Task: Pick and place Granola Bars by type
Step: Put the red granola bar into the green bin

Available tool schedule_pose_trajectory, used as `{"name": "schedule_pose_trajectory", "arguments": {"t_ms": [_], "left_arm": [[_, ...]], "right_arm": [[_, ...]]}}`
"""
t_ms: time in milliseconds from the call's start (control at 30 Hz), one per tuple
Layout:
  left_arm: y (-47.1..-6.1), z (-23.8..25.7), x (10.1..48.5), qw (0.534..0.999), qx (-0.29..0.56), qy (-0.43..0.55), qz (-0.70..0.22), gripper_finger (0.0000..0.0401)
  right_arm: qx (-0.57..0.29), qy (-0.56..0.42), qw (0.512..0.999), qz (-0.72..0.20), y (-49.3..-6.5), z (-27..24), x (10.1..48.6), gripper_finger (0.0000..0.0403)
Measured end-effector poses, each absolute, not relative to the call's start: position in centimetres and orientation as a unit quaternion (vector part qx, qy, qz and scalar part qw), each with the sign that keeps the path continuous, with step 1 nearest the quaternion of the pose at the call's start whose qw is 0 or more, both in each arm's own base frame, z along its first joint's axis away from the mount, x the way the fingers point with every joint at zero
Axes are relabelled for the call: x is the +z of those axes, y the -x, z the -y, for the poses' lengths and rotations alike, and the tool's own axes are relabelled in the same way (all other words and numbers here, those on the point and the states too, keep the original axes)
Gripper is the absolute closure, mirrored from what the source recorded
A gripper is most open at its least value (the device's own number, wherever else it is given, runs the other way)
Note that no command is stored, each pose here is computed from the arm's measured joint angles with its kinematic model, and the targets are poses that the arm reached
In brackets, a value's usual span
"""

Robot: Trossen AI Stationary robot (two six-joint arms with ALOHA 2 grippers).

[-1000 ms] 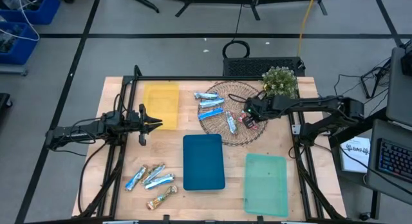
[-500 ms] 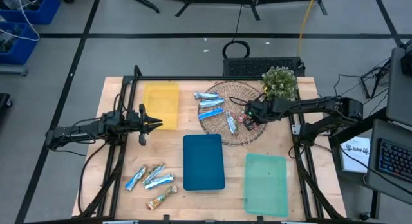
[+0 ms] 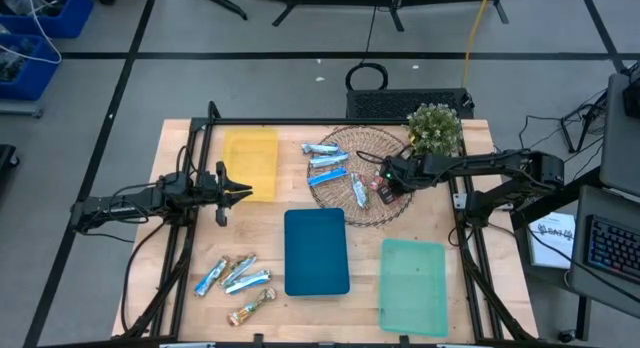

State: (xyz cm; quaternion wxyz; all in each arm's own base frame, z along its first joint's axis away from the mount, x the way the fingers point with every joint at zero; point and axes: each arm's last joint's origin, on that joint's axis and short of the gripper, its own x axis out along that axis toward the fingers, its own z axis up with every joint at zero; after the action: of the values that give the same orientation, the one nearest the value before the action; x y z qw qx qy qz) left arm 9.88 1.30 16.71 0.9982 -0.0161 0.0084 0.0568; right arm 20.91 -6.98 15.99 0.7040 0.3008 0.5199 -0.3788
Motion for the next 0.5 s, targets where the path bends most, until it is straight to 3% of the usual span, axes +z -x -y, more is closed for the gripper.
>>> {"name": "schedule_pose_trajectory", "arguments": {"t_ms": [233,500], "left_arm": [[-9.88,-1.29,16.71,0.998,0.057,0.016,-0.008,0.0334],[-9.88,-1.3,16.71,0.998,0.057,0.016,-0.008,0.0334]], "right_arm": [[-0.378,-0.307,0.705,-0.515,-20.96,7.13,16.01,0.0254],[-0.373,-0.311,0.722,-0.493,-21.46,7.29,16.15,0.0256]]}}
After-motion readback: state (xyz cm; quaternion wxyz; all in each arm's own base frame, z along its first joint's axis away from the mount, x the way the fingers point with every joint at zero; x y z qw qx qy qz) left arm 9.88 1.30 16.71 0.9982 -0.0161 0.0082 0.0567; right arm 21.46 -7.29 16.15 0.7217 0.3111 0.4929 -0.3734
